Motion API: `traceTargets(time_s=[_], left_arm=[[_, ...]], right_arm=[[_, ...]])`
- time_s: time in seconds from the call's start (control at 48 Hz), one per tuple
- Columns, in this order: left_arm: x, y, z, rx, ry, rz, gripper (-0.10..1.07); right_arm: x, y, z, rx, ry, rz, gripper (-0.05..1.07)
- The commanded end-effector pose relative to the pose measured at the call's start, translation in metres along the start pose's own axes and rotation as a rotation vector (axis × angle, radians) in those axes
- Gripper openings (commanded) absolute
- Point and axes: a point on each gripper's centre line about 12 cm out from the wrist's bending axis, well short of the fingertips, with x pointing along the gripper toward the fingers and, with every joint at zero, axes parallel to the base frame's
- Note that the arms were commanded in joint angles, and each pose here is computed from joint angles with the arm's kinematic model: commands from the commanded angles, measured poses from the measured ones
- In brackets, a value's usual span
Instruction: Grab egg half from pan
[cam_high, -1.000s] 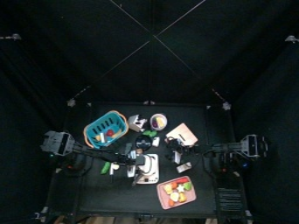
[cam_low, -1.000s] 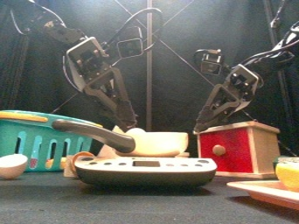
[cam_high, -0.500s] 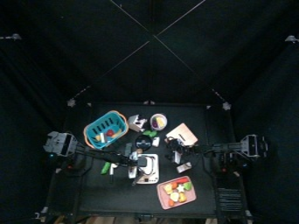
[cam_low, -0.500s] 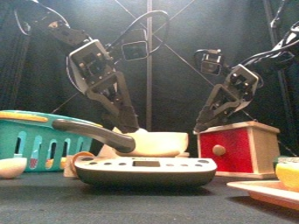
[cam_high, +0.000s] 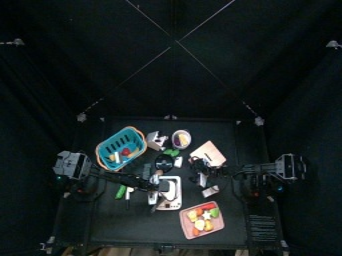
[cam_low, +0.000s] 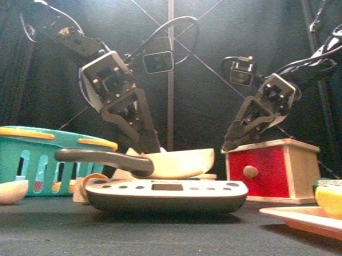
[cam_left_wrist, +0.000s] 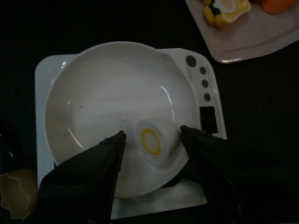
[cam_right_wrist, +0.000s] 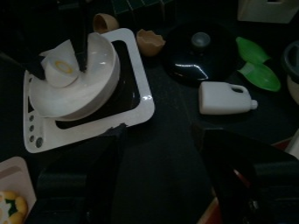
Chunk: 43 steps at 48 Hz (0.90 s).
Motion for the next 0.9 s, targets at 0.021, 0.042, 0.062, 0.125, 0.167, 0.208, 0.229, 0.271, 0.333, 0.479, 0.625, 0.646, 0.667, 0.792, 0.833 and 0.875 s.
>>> traceTargets(time_s=[0.021,0.042,0.062,0.125,0.167,0.208,0.229,0.271,0.333,0.479,0.625,0.646,0.667,0.792,0.833,0.875], left_arm=[[-0.0039,0.0014,0.0131,-0.001,-0.037,0.002,0.89],[-0.0034,0.0014,0.0127,-0.001,-0.036,0.002,0.89],[-0.0034,0.0014,0.0127,-0.001,-0.036,0.002,0.89],[-0.0034,0.0014,0.0127,0.0,-0.036,0.002,0.88],[-0.0034,0.0008,0.0126,0.002,-0.035,0.001,0.88],[-0.0034,0.0014,0.0127,0.002,-0.036,0.002,0.88],[-0.0034,0.0014,0.0127,0.002,-0.036,0.002,0.87],[-0.0034,0.0015,0.0127,0.004,-0.036,0.002,0.87],[-0.0034,0.0015,0.0125,0.007,-0.034,0.003,0.87],[-0.0029,0.0016,0.0114,0.008,-0.026,0.003,0.86],[-0.0029,0.0016,0.0114,0.011,-0.026,0.003,0.86],[-0.0024,0.0023,0.0111,0.01,-0.025,0.005,0.86],[-0.0025,0.0016,0.0115,0.011,-0.025,0.003,0.86],[-0.0027,0.0022,0.013,0.018,-0.029,0.005,0.86],[-0.0027,0.0022,0.0134,0.019,-0.029,0.005,0.86],[-0.0027,0.0016,0.0134,0.022,-0.029,0.005,0.86]], right_arm=[[-0.0023,0.0006,0.008,0.001,-0.027,0.002,0.92],[-0.0023,0.0007,0.0081,0.001,-0.029,0.003,0.92],[-0.0023,0.0007,0.0081,0.001,-0.029,0.003,0.92],[-0.0023,0.0007,0.0081,0.001,-0.029,0.003,0.92],[-0.0023,0.0006,0.008,0.001,-0.027,0.002,0.92],[-0.0023,0.0007,0.0081,0.001,-0.029,0.003,0.92],[-0.0023,0.0007,0.0081,0.001,-0.029,0.003,0.92],[-0.0023,0.0007,0.0081,0.001,-0.029,0.003,0.92],[-0.0023,0.0006,0.008,0.001,-0.027,0.002,0.92],[-0.0023,0.0007,0.0081,0.001,-0.029,0.003,0.92],[-0.002,0.0006,0.0078,0.001,-0.027,0.003,0.92],[-0.0023,0.0007,0.0081,0.001,-0.029,0.003,0.92],[-0.002,0.0006,0.0078,0.001,-0.027,0.003,0.92],[-0.0023,0.0007,0.0081,0.001,-0.029,0.003,0.92],[-0.0023,0.0006,0.008,0.001,-0.027,0.002,0.92],[-0.002,0.0006,0.0078,0.001,-0.027,0.003,0.92]])
